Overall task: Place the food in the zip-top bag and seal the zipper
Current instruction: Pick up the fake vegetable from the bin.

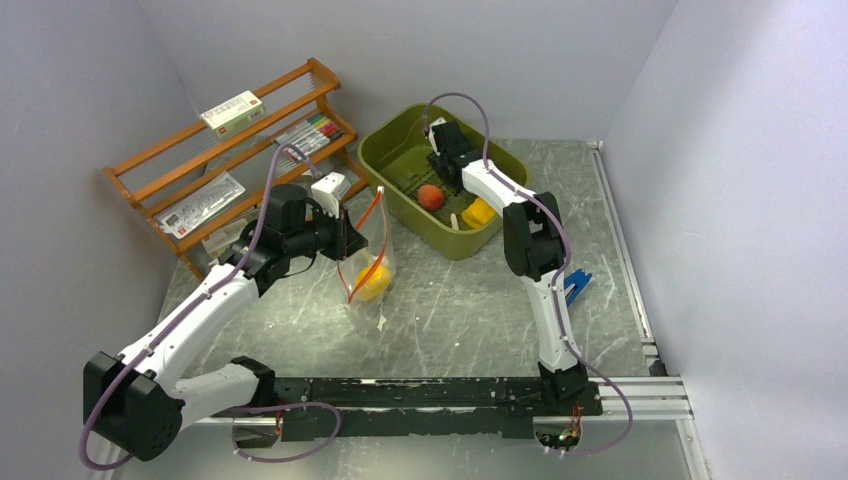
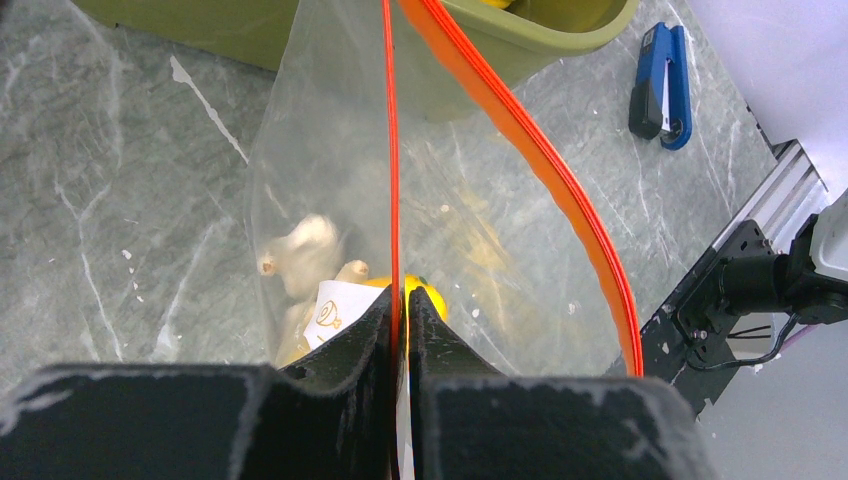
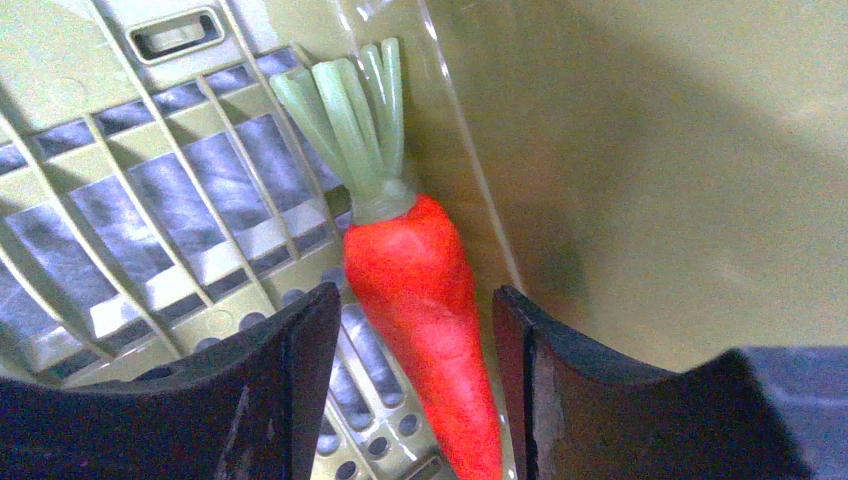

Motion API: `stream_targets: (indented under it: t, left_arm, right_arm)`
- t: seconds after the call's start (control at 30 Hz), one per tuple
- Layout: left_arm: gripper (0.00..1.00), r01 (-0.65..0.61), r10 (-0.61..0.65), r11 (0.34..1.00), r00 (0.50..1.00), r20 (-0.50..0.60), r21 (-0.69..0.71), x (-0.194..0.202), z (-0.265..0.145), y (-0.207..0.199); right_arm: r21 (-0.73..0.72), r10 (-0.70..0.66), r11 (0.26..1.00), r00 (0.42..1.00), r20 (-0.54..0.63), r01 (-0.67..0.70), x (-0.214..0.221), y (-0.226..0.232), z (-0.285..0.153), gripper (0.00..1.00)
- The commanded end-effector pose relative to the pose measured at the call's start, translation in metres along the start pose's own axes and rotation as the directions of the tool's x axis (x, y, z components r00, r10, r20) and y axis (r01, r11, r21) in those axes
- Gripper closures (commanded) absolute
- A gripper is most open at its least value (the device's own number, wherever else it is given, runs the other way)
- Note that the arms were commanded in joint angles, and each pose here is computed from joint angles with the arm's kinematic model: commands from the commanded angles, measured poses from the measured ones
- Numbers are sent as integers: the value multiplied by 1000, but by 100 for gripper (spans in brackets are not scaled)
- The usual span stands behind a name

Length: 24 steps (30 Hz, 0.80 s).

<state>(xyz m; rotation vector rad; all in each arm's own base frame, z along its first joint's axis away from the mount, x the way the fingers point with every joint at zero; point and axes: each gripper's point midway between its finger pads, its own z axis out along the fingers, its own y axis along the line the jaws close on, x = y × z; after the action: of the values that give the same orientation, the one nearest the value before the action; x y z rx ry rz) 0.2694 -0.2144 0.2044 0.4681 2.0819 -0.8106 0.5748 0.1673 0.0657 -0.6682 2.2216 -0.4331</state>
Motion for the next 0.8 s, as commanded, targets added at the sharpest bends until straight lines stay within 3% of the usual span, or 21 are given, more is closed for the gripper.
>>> stream_targets:
  t: [0.0,0.47,0.77]
  left_arm:
    - [93,-24,22,999,999,49,35,-15,-3,-8]
    - [93,-22,20,999,999,50,39,-14,-3,-9]
    - [93,-22,20,999,998,55,40,-15,-3,-9]
  right_arm:
    - [45,-22,999,1000,1,22,2,-10,5,43]
    - [18,-53,998,999,-9,54,10,-4,23,45]
    - [50,-38,998,997,60,35,-6,-18,5,62]
